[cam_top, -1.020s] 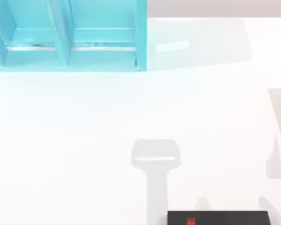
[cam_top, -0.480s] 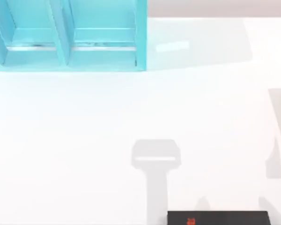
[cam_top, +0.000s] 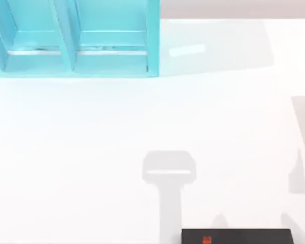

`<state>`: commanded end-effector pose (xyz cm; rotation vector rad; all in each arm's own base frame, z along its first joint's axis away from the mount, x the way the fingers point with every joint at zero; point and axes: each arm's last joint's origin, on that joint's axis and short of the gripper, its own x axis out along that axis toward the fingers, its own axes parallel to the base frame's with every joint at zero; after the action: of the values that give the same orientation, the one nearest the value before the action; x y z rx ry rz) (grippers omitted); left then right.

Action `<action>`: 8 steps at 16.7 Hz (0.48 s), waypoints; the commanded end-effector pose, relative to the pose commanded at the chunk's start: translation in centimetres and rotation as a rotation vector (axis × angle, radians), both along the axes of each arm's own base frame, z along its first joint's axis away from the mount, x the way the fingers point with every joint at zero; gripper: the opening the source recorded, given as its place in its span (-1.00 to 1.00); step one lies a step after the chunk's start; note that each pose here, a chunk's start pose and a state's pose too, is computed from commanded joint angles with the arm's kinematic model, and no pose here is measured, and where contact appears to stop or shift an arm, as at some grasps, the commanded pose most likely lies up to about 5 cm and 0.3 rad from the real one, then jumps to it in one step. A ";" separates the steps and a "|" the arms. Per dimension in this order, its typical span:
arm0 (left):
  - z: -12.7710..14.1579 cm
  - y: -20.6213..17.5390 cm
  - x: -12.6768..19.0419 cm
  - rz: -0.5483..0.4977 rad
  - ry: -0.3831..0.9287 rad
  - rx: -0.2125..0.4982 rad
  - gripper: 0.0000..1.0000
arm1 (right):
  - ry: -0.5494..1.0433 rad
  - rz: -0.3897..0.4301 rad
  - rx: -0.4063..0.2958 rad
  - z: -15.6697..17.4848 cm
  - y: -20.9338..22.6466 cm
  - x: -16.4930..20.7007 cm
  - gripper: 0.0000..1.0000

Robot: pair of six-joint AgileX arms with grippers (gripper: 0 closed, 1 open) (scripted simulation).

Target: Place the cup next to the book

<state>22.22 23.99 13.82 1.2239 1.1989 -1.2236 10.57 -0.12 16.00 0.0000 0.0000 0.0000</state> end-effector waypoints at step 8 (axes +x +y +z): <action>0.9 0.1 0.1 -0.004 -0.005 0.005 -1.00 | 0.000 0.000 0.000 0.0 0.0 0.0 1.00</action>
<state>22.33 24.10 14.75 1.2325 1.1975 -1.2204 10.57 -0.12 16.00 0.0000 0.0000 0.0000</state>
